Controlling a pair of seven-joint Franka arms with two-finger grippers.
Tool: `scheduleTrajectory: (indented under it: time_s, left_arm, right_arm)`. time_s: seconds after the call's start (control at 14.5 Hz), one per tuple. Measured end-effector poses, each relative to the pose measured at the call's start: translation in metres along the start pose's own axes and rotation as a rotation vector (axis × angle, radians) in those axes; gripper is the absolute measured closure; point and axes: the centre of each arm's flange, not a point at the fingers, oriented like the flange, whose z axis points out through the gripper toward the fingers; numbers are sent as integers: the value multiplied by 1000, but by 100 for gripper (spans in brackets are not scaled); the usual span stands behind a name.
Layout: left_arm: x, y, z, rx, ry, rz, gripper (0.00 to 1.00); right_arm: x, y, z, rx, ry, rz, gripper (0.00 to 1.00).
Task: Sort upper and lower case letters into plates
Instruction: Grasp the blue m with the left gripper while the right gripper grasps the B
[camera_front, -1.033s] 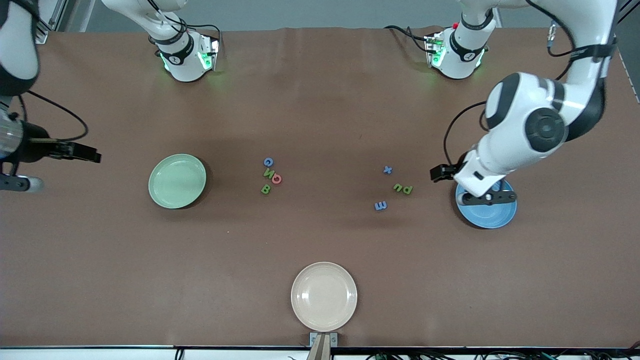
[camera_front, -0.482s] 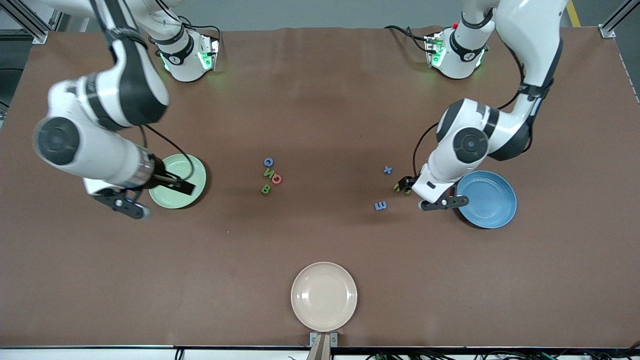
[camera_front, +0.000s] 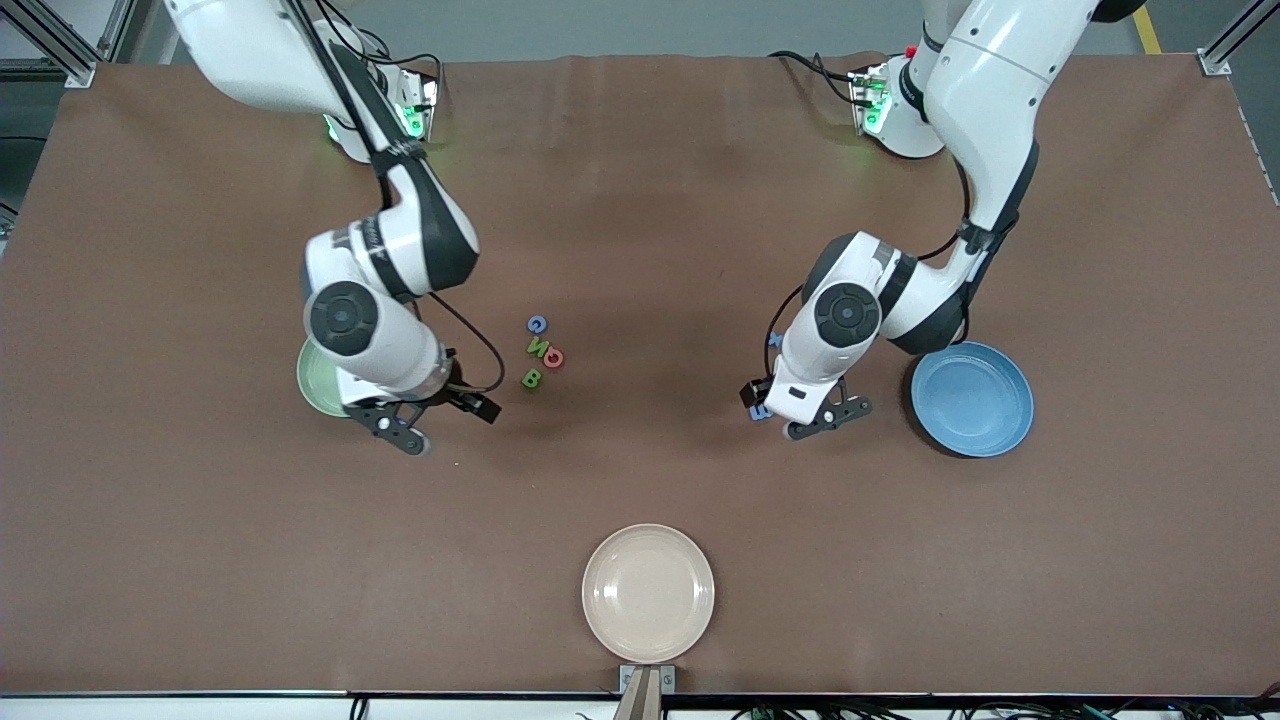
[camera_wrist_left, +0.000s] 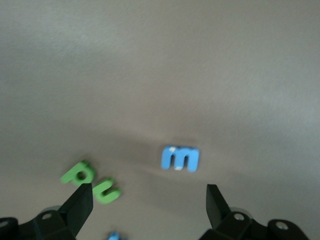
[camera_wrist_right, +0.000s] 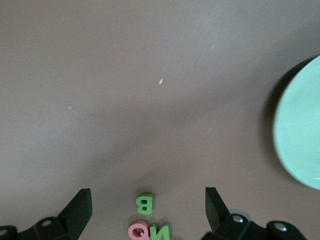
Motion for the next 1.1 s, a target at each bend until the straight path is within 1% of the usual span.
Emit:
scheduleTrajectory:
  time_s: [0.34, 0.41, 0.48, 0.55, 0.62, 0.69, 0.83, 0.89, 0.96, 1.03, 1.1]
  left_arm:
    - [6, 19, 23, 16, 26, -45, 0]
    - [5, 23, 27, 19, 29, -41, 0]
    - [5, 25, 30, 22, 33, -38, 0]
    - [5, 27, 32, 22, 35, -37, 0]
    - [5, 28, 34, 13, 41, -35, 0]
    - [7, 30, 34, -3, 49, -35, 0]
    - [7, 31, 38, -19, 56, -34, 2]
    - [7, 31, 40, -17, 54, -34, 7]
    - [5, 30, 43, -13, 51, -32, 7]
    - [4, 29, 47, -7, 47, -29, 13]
    - [2, 27, 50, -1, 43, -27, 13]
  right_arm:
    - [-30, -23, 73, -5, 16, -8, 2]
    - [-35, -26, 81, -7, 17, -11, 6]
    - [-40, -29, 87, -11, 16, -17, 6]
    - [-44, -31, 92, -14, 15, -21, 9]
    - [-47, -32, 96, -17, 14, -24, 10]
    - [-49, -33, 100, -19, 14, -24, 13]
    - [-52, -30, 109, -15, 20, -23, 15]
    - [-54, -25, 116, -18, 19, -22, 15]
    - [-56, -21, 121, -25, 16, -21, 18]
    - [-57, -18, 124, -29, 14, -20, 18]
    - [-57, -18, 124, -25, 16, -18, 21]
